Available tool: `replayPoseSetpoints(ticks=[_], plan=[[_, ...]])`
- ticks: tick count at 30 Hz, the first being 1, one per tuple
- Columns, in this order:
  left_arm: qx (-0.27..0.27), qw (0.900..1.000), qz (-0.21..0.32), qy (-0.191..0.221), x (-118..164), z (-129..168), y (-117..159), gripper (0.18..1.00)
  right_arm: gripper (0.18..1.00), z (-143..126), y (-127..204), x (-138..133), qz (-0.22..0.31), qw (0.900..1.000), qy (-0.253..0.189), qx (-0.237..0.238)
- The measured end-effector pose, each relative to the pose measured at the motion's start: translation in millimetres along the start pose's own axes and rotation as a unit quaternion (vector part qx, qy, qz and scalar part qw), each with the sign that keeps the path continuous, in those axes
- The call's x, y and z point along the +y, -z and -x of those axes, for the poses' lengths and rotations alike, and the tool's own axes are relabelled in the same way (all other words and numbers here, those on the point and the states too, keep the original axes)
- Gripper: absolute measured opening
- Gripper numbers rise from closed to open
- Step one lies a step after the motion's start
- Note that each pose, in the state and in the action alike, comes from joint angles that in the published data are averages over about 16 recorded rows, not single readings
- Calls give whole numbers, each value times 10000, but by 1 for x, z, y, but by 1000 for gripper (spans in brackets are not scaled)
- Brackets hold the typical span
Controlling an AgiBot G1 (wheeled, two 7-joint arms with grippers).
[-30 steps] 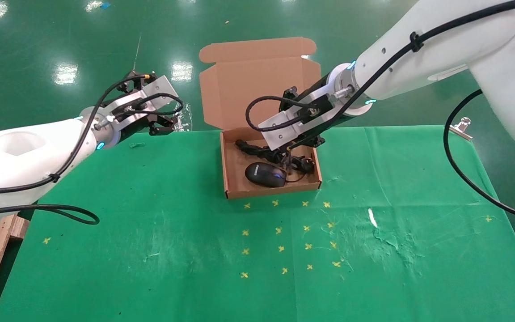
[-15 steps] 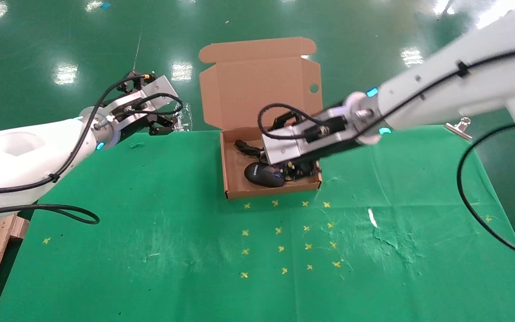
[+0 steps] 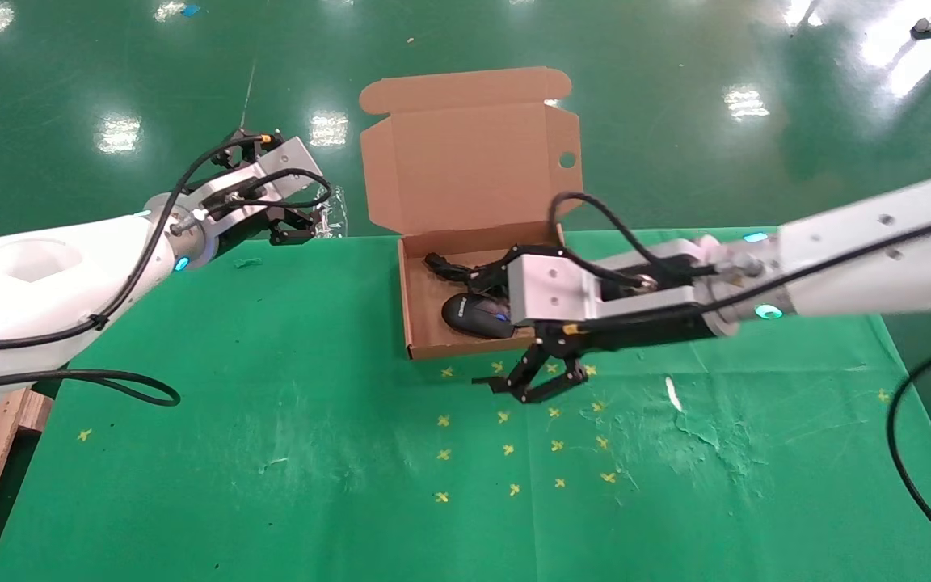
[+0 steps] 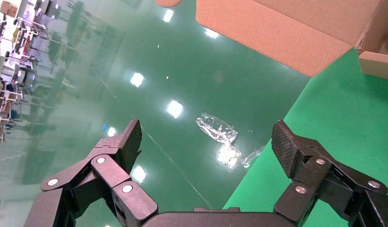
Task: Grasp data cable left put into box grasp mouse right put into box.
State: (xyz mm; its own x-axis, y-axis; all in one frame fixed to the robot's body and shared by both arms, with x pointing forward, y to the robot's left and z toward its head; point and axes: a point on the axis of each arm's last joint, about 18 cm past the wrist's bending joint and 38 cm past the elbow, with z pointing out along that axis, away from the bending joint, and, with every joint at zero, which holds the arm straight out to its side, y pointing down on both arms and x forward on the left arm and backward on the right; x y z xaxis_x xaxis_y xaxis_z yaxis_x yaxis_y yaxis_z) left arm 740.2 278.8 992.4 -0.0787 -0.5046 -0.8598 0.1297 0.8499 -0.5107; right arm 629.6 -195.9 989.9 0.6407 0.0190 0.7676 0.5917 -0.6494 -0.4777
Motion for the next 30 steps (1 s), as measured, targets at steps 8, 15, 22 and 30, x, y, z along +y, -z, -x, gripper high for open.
replayPoseSetpoints(ticks=[8, 15, 22, 30], plan=[[0, 10000, 0, 0, 0, 0, 0, 1001, 967, 26, 29, 3, -733, 9949, -692, 78], [118, 9998, 41, 136, 6, -3, 3, 1001, 995, 46, 59, 1, -1321, 9840, -1188, 142], [505, 9971, 126, 547, 21, -12, 12, 1001, 1001, 66, 92, -4, -1861, 9695, -1584, 186], [1205, 9855, 98, 1190, 38, -28, 32, 1001, 1001, 86, 131, -14, -2394, 9518, -1905, 191]])
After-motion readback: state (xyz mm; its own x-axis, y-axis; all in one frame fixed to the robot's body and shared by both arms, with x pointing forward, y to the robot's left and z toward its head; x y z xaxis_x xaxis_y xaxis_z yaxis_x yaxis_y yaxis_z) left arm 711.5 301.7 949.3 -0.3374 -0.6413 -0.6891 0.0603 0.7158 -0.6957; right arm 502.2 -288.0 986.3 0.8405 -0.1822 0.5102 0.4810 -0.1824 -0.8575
